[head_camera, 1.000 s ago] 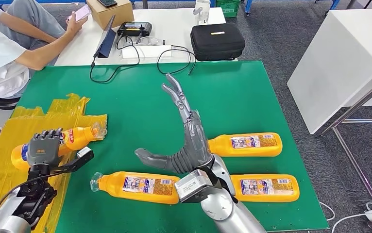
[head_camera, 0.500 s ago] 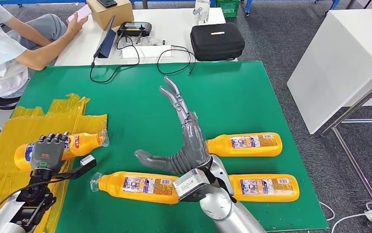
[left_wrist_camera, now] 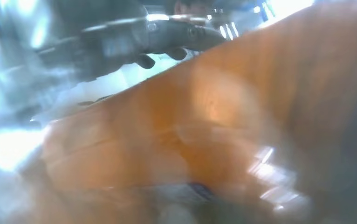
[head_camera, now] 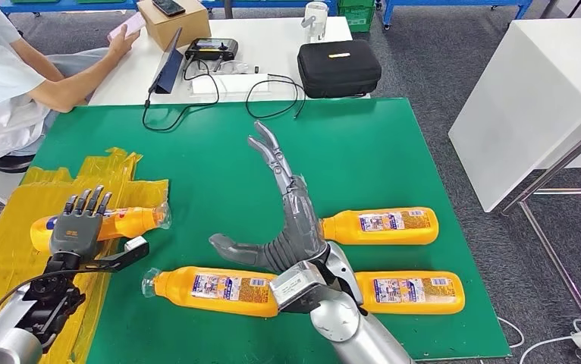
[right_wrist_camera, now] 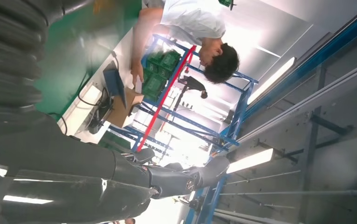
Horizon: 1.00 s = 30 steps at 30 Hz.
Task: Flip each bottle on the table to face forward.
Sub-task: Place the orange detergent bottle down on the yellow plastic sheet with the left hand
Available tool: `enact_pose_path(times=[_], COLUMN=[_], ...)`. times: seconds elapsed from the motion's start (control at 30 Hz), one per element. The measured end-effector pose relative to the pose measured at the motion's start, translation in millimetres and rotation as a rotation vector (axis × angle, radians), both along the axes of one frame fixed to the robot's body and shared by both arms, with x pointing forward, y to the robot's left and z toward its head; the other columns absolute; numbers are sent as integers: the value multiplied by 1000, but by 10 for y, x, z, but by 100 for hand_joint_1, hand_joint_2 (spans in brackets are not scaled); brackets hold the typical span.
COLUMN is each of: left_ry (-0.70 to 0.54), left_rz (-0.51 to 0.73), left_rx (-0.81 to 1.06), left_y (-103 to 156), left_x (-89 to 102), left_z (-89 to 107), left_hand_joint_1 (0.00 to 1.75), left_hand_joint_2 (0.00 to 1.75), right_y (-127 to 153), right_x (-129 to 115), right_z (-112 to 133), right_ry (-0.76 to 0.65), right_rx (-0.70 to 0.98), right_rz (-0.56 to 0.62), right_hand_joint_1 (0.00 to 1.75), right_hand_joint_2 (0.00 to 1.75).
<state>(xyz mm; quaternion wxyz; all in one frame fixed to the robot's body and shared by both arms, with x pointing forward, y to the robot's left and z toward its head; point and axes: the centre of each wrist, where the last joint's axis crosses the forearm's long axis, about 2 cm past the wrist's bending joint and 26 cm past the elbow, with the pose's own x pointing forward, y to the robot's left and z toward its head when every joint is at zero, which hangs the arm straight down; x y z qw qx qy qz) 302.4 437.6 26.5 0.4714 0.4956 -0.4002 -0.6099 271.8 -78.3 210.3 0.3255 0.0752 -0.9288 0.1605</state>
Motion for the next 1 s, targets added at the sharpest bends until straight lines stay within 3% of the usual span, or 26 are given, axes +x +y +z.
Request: enact_pose_path(times=[0.27, 1.0], left_ry=[41, -29], left_rz=[22, 7], left_rx=[1, 40], left_y=[63, 158], left_x=[30, 50], left_z=[23, 87], left_hand_joint_1=[0, 0], left_hand_joint_2=[175, 175], right_y=[14, 28], right_x=[6, 17], right_z=[-10, -49], right_ry=[9, 23], right_rx=[0, -4], right_rz=[8, 9], right_hand_joint_1=[0, 0], right_hand_joint_2=[175, 175])
